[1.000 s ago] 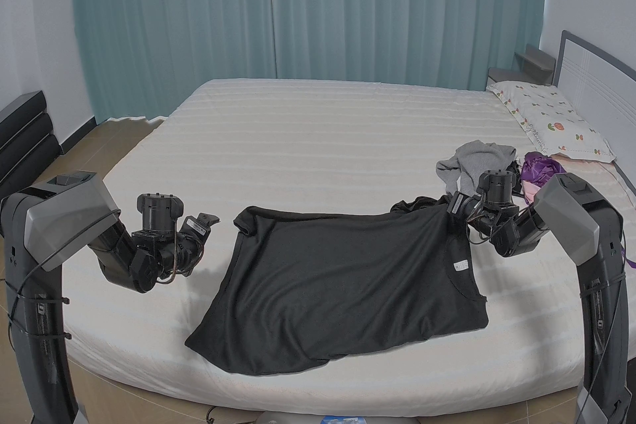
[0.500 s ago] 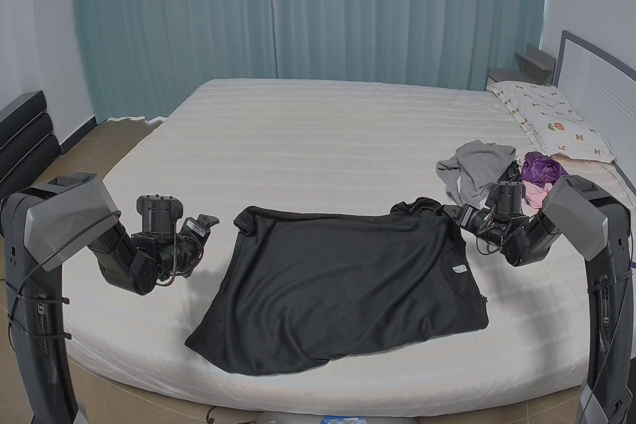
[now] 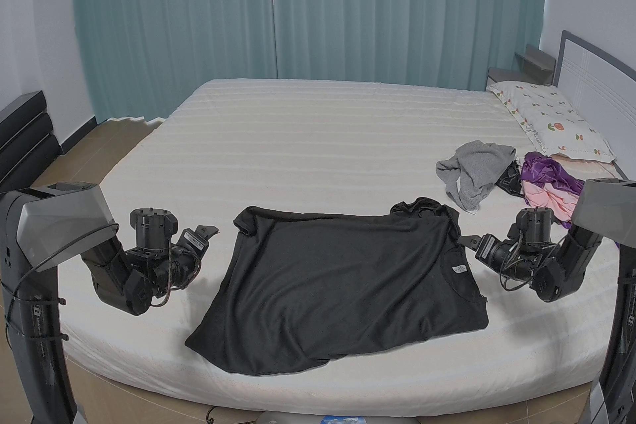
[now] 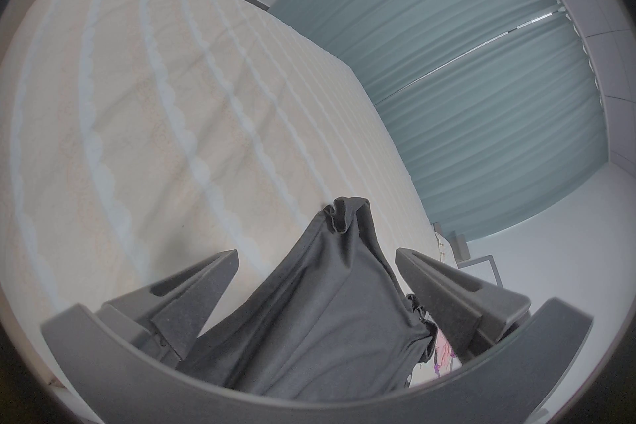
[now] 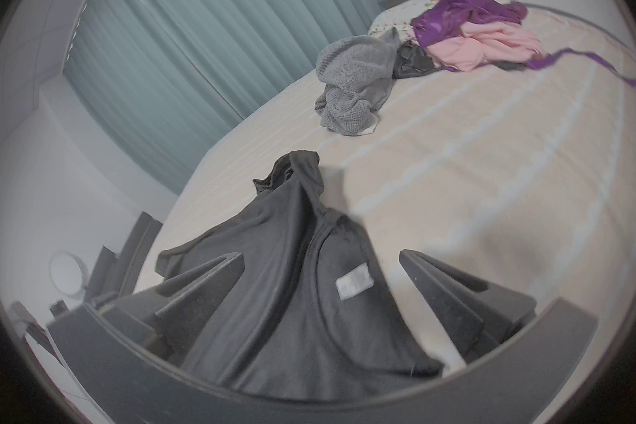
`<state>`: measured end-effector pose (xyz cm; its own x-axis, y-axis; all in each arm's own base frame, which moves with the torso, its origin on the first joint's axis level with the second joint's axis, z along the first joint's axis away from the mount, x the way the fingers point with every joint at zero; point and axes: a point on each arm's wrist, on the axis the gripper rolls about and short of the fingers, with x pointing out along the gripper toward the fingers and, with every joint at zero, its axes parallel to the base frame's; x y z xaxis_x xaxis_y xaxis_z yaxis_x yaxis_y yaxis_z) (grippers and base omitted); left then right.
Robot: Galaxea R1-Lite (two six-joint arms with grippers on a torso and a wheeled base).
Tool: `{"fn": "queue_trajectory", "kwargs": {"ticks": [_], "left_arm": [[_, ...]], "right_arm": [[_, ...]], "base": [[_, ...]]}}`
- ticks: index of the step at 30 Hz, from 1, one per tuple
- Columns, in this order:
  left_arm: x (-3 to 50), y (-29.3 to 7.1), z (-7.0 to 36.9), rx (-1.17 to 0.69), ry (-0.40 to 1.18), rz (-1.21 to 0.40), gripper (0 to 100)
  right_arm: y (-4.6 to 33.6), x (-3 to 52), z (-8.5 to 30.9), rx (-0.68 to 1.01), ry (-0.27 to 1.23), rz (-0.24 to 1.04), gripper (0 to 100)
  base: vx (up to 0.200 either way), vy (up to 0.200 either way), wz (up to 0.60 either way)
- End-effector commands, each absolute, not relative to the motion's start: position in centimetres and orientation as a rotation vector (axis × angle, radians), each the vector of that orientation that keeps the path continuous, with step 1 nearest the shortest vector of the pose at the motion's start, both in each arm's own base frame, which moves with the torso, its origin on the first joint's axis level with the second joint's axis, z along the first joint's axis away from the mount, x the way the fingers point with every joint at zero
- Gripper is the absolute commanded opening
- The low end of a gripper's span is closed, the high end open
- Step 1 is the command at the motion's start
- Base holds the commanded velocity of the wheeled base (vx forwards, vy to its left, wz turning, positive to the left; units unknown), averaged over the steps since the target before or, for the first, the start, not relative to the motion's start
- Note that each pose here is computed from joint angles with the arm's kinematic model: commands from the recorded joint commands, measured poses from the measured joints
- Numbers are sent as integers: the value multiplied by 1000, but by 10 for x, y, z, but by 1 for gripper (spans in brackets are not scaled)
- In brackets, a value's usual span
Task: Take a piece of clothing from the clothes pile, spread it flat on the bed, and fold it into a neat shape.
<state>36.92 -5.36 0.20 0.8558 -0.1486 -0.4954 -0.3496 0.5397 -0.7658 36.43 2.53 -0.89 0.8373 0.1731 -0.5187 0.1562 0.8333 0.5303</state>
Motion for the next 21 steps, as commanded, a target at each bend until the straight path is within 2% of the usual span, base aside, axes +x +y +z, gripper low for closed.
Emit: {"fn": "queue_trajectory", "kwargs": {"ticks": [1,2,14,21], "left_arm": [[352,-62,5,-985,577,117,100],[348,-63,5,-981,586,117,100],[308,-67,-14,-931,720,186,100],[295,-61,-20,-894,733,270,100]], "right_arm": [[34,338,12,644,578,30,100],[33,338,11,645,582,26,100],[29,331,4,654,608,12,100],[29,331,-4,651,612,5,100]], "base": [[0,0,0],[0,0,0],[-200,0,0],[0,0,0]]}}
